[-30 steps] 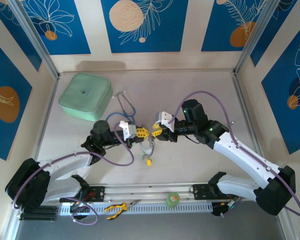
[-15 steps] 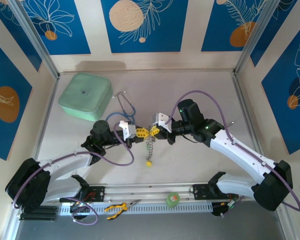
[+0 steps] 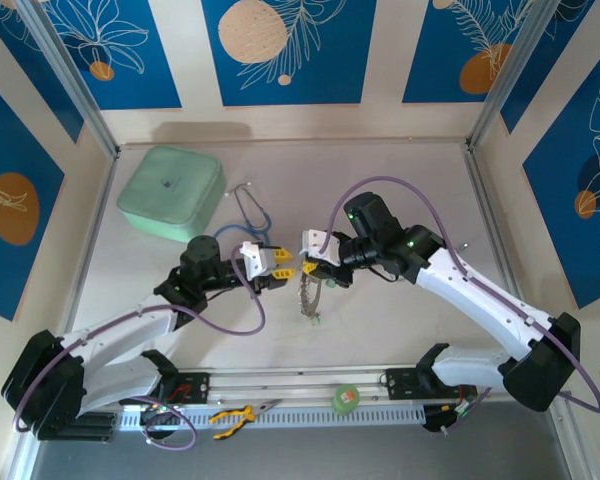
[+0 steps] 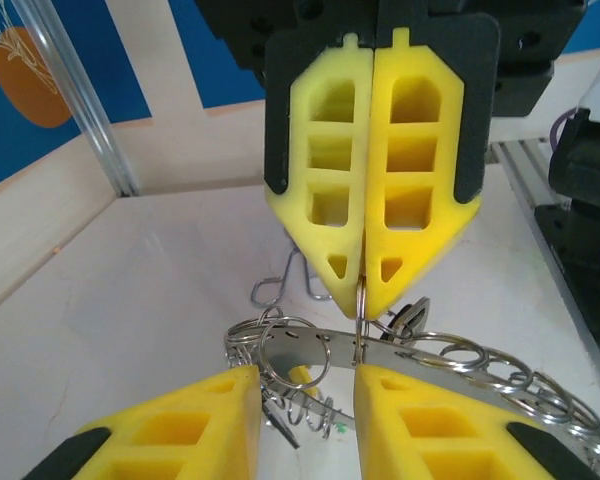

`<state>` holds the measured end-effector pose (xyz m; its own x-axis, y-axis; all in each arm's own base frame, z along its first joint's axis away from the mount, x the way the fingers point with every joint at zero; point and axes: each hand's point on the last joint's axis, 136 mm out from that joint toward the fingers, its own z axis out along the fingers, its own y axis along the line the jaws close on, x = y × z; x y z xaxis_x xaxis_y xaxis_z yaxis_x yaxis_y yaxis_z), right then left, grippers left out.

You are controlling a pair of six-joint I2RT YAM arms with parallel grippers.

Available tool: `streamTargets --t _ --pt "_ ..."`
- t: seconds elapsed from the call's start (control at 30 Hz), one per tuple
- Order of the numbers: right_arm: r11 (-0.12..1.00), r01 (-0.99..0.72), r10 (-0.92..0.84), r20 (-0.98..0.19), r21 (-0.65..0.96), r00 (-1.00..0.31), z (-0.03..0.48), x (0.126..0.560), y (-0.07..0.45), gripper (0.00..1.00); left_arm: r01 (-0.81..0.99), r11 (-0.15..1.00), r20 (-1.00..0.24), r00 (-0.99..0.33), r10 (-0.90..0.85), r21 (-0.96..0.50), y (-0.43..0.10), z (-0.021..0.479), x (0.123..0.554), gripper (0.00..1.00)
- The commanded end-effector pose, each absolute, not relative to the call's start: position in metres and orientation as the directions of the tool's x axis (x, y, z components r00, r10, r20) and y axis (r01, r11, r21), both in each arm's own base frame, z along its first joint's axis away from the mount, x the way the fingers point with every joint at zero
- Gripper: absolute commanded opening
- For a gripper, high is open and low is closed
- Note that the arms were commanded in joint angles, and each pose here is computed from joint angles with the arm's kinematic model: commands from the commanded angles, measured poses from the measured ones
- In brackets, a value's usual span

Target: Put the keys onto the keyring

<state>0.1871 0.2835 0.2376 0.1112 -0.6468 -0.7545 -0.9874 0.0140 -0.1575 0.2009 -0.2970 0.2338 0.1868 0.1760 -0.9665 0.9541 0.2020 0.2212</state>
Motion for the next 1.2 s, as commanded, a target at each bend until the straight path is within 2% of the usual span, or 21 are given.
streamTargets --t 0.0,0.37,0.47,0.6,0.63,0.67,0.73,0.8,0.93,1.17 --pt "-0.032 -0.978 -0.707 -0.687 -0.205 0.167 0.239 0.186 0.282 0.00 0.951 0.172 -0.951 0.214 0.223 0.255 -0.298 0.233 0.197 0.29" --pt "-0.071 -0.965 -0.742 -0.632 -0.254 0.221 0.243 0.191 0.299 0.00 0.966 0.115 -0.960 0.209 0.189 0.233 -0.302 0.238 0.187 0.27" --pt "-0.092 -0.968 -0.725 -0.651 -0.233 0.225 0.245 0.185 0.303 0.00 0.966 0.112 -0.959 0.211 0.187 0.234 -0.303 0.238 0.187 0.20" --pt "-0.118 -0.971 -0.680 -0.696 -0.206 0.230 0.252 0.175 0.309 0.00 0.966 0.103 -0.961 0.216 0.173 0.236 -0.304 0.241 0.187 0.02" --pt "-0.117 -0.973 -0.668 -0.709 -0.200 0.227 0.252 0.174 0.310 0.00 0.966 0.104 -0.961 0.218 0.171 0.238 -0.304 0.241 0.187 0.00" --pt "-0.109 -0.973 -0.652 -0.724 -0.203 0.224 0.256 0.174 0.310 0.04 0.965 0.104 -0.961 0.220 0.168 0.239 -0.304 0.241 0.186 0.00" --pt "-0.070 -0.978 -0.611 -0.766 -0.196 0.197 0.260 0.177 0.307 0.22 0.965 0.112 -0.964 0.218 0.152 0.236 -0.304 0.243 0.186 0.00" --pt "-0.024 -0.984 -0.562 -0.812 -0.179 0.161 0.264 0.182 0.300 0.34 0.965 0.120 -0.968 0.218 0.125 0.233 -0.303 0.247 0.185 0.00" --pt "0.054 -0.991 -0.504 -0.860 -0.121 0.077 0.263 0.191 0.288 0.36 0.967 0.137 -0.977 0.210 0.043 0.214 -0.302 0.255 0.182 0.00" --pt "0.051 -0.995 -0.504 -0.862 -0.090 0.052 0.253 0.187 0.287 0.35 0.968 0.144 -0.978 0.209 -0.015 0.204 -0.302 0.260 0.181 0.00"
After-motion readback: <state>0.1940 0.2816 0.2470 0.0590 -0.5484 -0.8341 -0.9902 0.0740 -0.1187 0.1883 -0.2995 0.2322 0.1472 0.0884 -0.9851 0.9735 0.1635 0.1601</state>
